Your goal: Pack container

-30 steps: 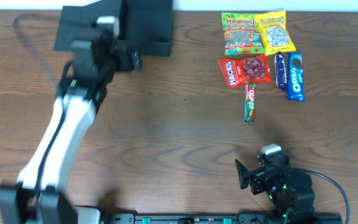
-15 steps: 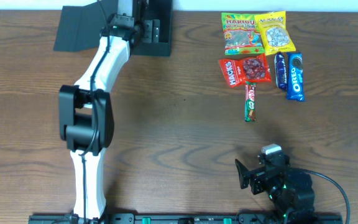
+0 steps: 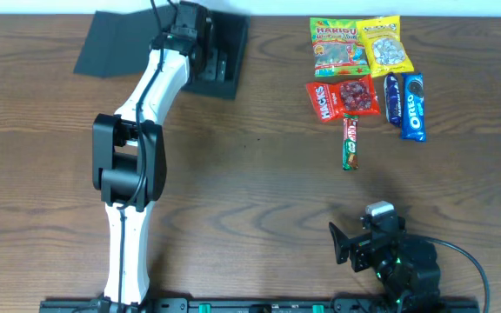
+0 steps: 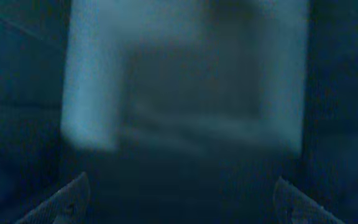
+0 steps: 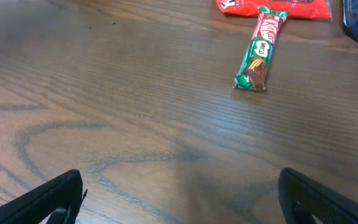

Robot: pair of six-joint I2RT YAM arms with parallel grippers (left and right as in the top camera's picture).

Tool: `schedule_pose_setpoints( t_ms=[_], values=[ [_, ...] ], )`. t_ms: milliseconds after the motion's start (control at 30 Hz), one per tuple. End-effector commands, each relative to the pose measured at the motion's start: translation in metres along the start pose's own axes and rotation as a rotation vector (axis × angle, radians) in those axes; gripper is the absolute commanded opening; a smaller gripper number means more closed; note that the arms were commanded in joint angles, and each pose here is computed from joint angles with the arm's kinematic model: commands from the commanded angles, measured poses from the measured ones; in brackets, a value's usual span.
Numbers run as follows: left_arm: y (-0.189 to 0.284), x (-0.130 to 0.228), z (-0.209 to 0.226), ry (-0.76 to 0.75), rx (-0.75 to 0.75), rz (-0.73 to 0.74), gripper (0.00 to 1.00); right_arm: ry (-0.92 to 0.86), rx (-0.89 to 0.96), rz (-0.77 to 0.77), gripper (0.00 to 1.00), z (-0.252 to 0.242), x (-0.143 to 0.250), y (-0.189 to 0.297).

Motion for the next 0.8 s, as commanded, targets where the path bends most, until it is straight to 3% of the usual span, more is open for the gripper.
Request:
schedule_pose_setpoints(
  t_ms=[0,267,400,500,767],
  values=[
    [-0.005,0.019,-0.010,-0.003,0.009,0.086,0.95,-0.006,-0.005,0.000,0.99,0.001,0.001,0.000],
    [0.007,0.064,-0.037,-0.053,0.031,0.299,0.95,-0.006,-0.005,0.000,0.99,0.001,0.001,0.000],
    [0.010,0.071,-0.038,-0.058,0.023,0.335,0.95,-0.006,-0.005,0.000,0.99,0.001,0.001,0.000],
    [0.017,0.062,-0.033,-0.052,-0.002,0.300,0.95,-0.006,-0.005,0.000,0.99,0.001,0.001,0.000],
    [0.085,-0.014,-0.034,-0.053,-0.019,0.040,0.95,-0.006,-0.005,0.000,0.99,0.001,0.001,0.000]
  ],
)
Point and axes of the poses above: each gripper's point midway between its finger pads, its own y axis back along the fingers, its own z axis along the line the jaws close on, x = y × z, the point moved 3 cm from there along y, back along the fingers, and after that the axes turned 8 degrees about -y, right-handed, at the moved point
